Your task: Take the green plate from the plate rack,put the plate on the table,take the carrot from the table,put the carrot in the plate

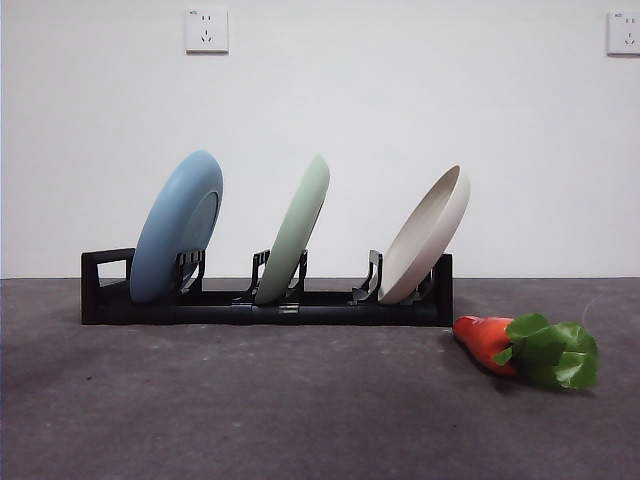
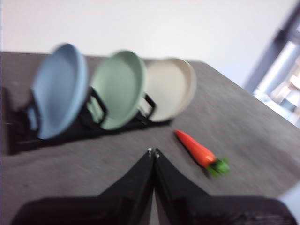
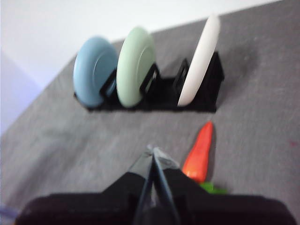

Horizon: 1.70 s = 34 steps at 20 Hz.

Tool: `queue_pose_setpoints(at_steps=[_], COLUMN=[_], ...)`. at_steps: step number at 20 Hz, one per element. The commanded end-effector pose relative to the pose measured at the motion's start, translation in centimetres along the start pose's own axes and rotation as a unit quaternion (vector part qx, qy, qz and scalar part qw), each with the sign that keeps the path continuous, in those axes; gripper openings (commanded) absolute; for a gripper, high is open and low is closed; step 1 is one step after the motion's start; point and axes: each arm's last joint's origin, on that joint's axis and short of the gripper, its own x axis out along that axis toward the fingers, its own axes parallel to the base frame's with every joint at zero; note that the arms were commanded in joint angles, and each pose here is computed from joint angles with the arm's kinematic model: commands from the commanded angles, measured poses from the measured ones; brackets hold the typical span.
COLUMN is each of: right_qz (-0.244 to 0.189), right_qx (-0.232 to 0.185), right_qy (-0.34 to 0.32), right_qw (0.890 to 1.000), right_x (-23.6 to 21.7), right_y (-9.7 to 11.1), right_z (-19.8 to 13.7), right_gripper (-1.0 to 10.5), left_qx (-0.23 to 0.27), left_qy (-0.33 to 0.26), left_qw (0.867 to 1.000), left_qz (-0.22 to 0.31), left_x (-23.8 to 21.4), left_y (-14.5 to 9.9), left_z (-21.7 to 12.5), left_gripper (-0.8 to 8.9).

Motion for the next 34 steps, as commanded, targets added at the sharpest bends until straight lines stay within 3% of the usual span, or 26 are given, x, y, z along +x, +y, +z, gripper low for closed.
queue_pose_setpoints(at_steps=[1, 9, 12, 13, 14, 16, 17, 23, 27, 31, 34], right_qz=[0.006, 0.018, 0.018, 0.018, 0.016, 0.015, 0.015, 0.015, 0.015, 0.014, 0.014], right_qx=[-0.039, -0.050, -0.049, -0.049, -0.048, -0.043, -0.042, -0.040, -0.039, -0.039, -0.036], right_qy=[0.047, 0.159, 0.167, 0.167, 0.167, 0.168, 0.168, 0.168, 0.170, 0.170, 0.174], right_qw=[0.998, 0.986, 0.985, 0.985, 0.985, 0.985, 0.985, 0.985, 0.985, 0.985, 0.984], right_x=[-0.8, -2.0, -2.0, -2.0, -2.0, -2.0, -2.0, -2.0, -1.9, -1.8, -1.7], right_y=[0.8, 2.1, 2.1, 2.1, 2.1, 2.1, 2.1, 2.1, 2.0, 2.0, 1.9], right_z=[1.3, 3.1, 3.0, 3.0, 3.0, 3.0, 3.0, 3.0, 3.1, 3.1, 3.1], right_gripper=[-0.1, -0.1, 0.1, 0.5, 2.1, 6.2, 6.6, 6.6, 6.6, 6.6, 6.6], left_qx=[0.027, 0.027, 0.017, 0.014, 0.008, -0.006, -0.008, -0.012, -0.014, -0.010, 0.014], left_qy=[0.028, 0.100, 0.114, 0.117, 0.120, 0.127, 0.130, 0.130, 0.124, 0.107, 0.105], left_qw=[0.999, 0.991, 0.990, 0.990, 0.990, 0.989, 0.988, 0.988, 0.985, 0.982, 0.985], left_qz=[-0.029, -0.080, -0.081, -0.081, -0.079, -0.078, -0.078, -0.084, -0.120, -0.158, -0.135], left_x=[-0.4, -1.1, -1.2, -1.0, -0.9, -0.6, -0.5, 0.4, 2.6, 7.2, 12.4], left_y=[-0.6, -1.7, -1.8, -1.8, -1.7, -1.5, -1.5, -1.1, -0.8, -0.7, -1.5], left_z=[1.1, 3.1, 3.6, 3.6, 3.6, 3.7, 3.7, 4.2, 5.8, 8.5, 9.6], left_gripper=[-0.08, -0.08, 0.03, 0.47, 1.98, 6.21, 6.61, 6.60, 6.60, 6.60, 6.60])
